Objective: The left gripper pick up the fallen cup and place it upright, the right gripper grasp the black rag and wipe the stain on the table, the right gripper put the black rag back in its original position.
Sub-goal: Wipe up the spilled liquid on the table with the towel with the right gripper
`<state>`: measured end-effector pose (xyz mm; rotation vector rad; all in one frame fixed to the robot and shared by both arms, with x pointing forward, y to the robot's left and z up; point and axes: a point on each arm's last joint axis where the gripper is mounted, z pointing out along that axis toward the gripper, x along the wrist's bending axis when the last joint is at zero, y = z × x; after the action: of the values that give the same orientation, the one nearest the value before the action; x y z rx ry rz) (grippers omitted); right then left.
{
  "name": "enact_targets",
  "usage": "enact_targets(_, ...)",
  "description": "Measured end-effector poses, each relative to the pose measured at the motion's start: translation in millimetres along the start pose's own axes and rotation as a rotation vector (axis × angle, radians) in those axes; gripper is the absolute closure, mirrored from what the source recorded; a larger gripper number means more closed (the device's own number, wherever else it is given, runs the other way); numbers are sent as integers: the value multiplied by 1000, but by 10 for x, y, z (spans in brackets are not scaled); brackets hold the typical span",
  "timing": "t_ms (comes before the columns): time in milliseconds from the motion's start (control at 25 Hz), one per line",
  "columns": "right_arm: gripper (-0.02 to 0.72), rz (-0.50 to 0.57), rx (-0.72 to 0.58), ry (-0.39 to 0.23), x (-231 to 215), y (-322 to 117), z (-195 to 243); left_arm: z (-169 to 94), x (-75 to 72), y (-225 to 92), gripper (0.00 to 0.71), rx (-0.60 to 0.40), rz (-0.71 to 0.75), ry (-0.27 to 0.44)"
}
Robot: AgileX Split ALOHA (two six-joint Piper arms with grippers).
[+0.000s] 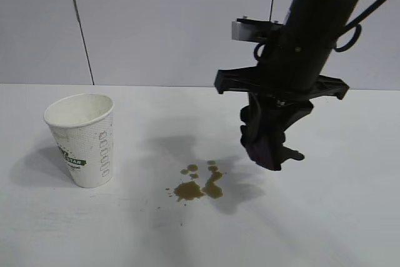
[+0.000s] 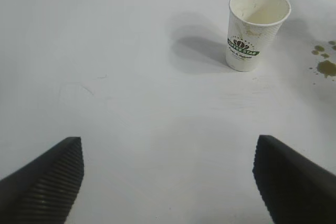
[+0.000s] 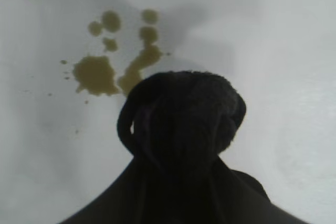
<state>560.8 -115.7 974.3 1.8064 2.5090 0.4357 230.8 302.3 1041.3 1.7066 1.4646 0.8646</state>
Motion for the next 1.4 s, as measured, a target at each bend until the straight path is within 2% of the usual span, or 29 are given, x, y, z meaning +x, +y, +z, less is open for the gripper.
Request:
enact_targets(200, 564, -47, -72, 33, 372, -17, 29, 0, 0, 0, 78, 0, 0, 0)
enact_targets(400, 564, -77, -150, 29, 587, -4, 92, 0, 0, 0, 78, 0, 1, -1)
enact_targets(760, 564, -61, -66, 3, 624, -56, 650, 0, 0, 0, 78, 0, 1, -1)
enact_targets(1080, 564, -23, -136, 45, 658, 9, 710, 0, 0, 0, 78, 0, 1, -1)
enact_targets(1400, 564, 26, -104, 77, 708, 62, 838, 0, 0, 0, 78, 0, 1, -1)
